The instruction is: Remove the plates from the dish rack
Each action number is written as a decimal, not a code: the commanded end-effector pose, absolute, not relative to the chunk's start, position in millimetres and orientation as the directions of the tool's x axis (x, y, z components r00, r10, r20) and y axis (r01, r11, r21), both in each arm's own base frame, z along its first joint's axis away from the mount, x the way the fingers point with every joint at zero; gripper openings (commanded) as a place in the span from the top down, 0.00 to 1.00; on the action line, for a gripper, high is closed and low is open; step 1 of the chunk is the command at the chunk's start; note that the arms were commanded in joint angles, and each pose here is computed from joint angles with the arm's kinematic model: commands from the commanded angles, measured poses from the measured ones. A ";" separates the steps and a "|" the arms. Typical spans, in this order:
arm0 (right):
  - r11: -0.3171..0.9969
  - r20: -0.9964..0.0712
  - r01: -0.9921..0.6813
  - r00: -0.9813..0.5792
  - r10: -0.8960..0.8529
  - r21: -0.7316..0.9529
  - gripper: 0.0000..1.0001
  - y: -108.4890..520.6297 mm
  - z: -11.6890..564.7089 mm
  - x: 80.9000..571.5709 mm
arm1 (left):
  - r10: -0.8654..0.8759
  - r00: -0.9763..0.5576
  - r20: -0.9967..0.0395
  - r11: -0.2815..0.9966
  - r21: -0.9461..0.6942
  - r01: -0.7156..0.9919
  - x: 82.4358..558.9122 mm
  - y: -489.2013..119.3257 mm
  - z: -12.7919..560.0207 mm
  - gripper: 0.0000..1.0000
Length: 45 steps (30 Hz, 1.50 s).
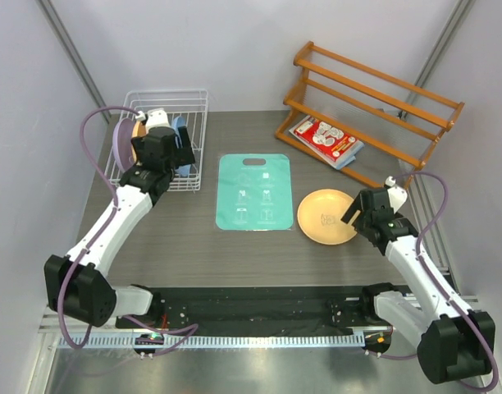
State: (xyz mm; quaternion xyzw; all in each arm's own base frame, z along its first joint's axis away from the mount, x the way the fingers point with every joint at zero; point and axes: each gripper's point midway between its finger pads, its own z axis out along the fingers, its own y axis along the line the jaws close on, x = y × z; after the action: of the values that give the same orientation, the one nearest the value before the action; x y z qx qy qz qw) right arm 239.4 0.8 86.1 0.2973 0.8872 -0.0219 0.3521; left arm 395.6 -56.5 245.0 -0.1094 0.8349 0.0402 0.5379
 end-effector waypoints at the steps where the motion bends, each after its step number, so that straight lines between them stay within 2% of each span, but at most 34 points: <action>1: 0.825 -0.771 0.530 -0.436 0.465 0.198 0.11 -15.5 151.7 259.2 | -0.149 -0.353 -0.924 0.966 -0.059 -0.253 412.4 -42.0 258.0 0.01; 7: 0.843 -0.802 0.496 -0.407 0.437 0.207 0.11 -14.8 176.3 271.3 | -0.129 -0.338 -0.932 0.955 -0.025 -0.294 443.1 -26.6 249.1 0.01; 14: 0.857 -0.771 0.479 -0.466 0.433 0.191 0.11 -6.7 154.0 279.1 | -0.117 -0.311 -0.943 0.956 -0.022 -0.293 472.2 -31.5 250.5 0.15; 16: 0.857 -0.769 0.480 -0.472 0.431 0.187 0.11 -6.5 150.5 281.1 | -0.115 -0.310 -0.944 0.955 -0.019 -0.296 476.9 -31.7 247.1 0.15; 19: 0.861 -0.767 0.475 -0.480 0.426 0.182 0.11 -5.4 148.5 284.3 | -0.105 -0.321 -0.941 0.954 -0.004 -0.301 483.0 -32.6 240.3 0.26; 22: 0.862 -0.764 0.475 -0.486 0.424 0.177 0.11 -5.2 145.2 286.5 | -0.085 -0.333 -0.939 0.951 0.023 -0.307 489.0 -33.2 232.2 0.41; 23: 0.862 -0.765 0.476 -0.485 0.424 0.176 0.11 -5.3 145.1 287.5 | -0.076 -0.336 -0.939 0.949 0.036 -0.314 490.1 -33.1 230.4 0.52; 24: 0.863 -0.762 0.475 -0.493 0.421 0.170 0.11 -5.1 142.3 287.7 | -0.055 -0.341 -0.938 0.947 0.059 -0.315 490.7 -33.2 228.6 0.57; 28: 0.867 -0.758 0.471 -0.504 0.415 0.161 0.11 -4.5 139.6 289.5 | -0.010 -0.358 -0.934 0.920 0.132 -0.369 494.4 -29.2 216.0 0.59; 30: 0.867 -0.759 0.472 -0.502 0.415 0.161 0.11 -4.6 140.4 290.4 | 0.002 -0.360 -0.933 0.913 0.149 -0.379 495.6 -27.7 214.9 0.64; 31: 0.868 -0.761 0.471 -0.501 0.412 0.160 0.11 -5.1 141.2 290.9 | 0.009 -0.367 -0.930 0.908 0.161 -0.386 494.6 -27.4 212.2 0.73; 33: 0.867 -0.764 0.473 -0.499 0.410 0.157 0.10 -5.7 141.4 291.5 | 0.018 -0.366 -0.930 0.904 0.171 -0.391 494.3 -28.0 211.9 0.80; 34: 0.867 -0.762 0.473 -0.501 0.410 0.156 0.11 -5.6 140.5 291.9 | 0.028 -0.370 -0.928 0.901 0.183 -0.392 493.2 -27.6 211.4 0.88; 37: 0.868 -0.760 0.471 -0.505 0.409 0.154 0.11 -5.0 139.0 293.0 | 0.056 -0.365 -0.929 0.891 0.212 -0.402 490.0 -30.0 214.6 1.00; 45: 0.875 -0.754 0.455 -0.514 0.408 0.163 0.10 -1.5 138.1 292.7 | 0.237 -0.299 -0.925 0.793 0.361 -0.490 471.9 -52.0 243.0 1.00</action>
State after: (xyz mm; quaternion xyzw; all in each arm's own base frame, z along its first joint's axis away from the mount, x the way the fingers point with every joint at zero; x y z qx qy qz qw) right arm 285.1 -2.9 128.5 0.2513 0.8775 -0.0375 0.4067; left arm 468.1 -33.7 189.2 -0.0402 0.8106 0.2902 0.5070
